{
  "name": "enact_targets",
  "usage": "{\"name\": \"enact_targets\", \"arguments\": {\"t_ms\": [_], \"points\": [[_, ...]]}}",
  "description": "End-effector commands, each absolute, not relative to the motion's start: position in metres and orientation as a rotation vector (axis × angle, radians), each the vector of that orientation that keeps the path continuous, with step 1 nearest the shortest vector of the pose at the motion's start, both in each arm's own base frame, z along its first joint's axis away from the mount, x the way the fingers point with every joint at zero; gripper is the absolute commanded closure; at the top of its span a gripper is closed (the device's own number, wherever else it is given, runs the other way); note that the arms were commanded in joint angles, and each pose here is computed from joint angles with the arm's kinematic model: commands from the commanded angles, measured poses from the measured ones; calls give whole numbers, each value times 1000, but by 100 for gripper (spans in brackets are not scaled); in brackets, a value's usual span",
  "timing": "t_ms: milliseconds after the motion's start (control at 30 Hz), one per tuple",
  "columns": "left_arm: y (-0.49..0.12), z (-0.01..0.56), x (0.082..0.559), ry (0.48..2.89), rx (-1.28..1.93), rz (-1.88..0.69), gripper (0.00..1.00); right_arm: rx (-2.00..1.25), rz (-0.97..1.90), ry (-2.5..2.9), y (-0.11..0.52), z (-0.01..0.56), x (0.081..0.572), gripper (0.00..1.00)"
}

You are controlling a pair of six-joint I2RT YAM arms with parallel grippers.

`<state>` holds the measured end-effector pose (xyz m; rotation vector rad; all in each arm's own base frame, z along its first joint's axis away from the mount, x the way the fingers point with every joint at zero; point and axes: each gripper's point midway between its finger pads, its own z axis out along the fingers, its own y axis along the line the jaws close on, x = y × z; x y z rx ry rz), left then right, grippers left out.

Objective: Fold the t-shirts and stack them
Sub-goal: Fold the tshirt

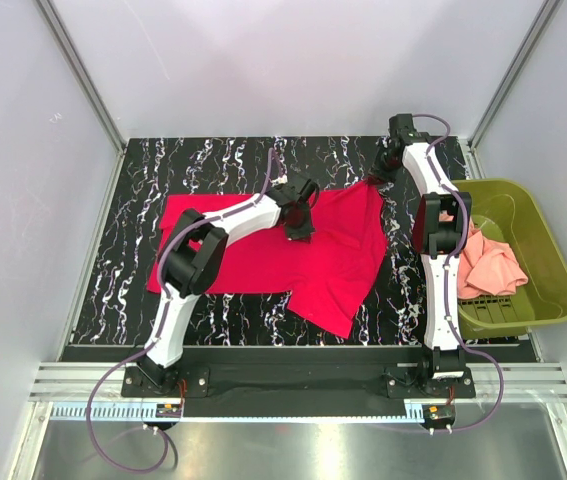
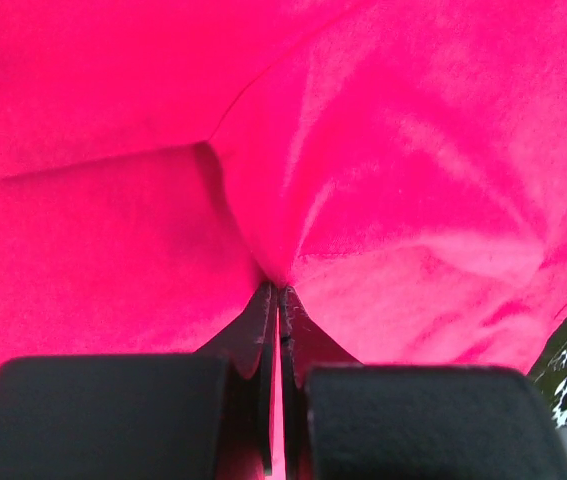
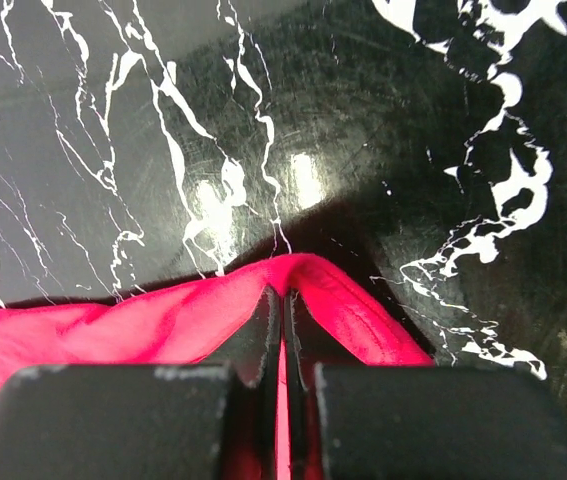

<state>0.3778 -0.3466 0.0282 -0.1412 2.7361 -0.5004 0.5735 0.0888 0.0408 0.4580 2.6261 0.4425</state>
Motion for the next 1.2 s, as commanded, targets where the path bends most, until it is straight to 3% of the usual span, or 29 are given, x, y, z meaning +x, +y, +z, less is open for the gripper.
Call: {"name": "enact_targets", "arguments": {"t_ms": [0,233,300,333,367,433,467,567,833,1067,1167], "points": [[-352,58,375,2692,-78,-575,100,450,406,2574,79,50,588,100],[-355,58,363,2707,-2,-637,98,440,372,2585,73,48,587,99],[-357,64,358,2707,30,-680,88,443,370,2595,73,47,584,89],[-356,66,356,2706,59,-692,73,445,353,2614,71,47,579,75],[-355,69,355,2706,59,-696,73,445,337,2633,69,46,574,70],[-346,95,357,2643,114,-708,57,448,286,2647,63,60,564,61],[-338,101,356,2618,153,-691,53,446,266,2647,60,67,560,52],[-310,137,366,2527,145,-681,44,460,254,2653,61,95,541,43],[-182,145,431,2513,-106,-551,45,413,376,2723,107,97,481,44],[-95,109,474,2568,-265,-478,51,364,464,2815,117,79,446,58],[-72,95,488,2571,-376,-523,53,366,487,2854,118,65,431,59]]}}
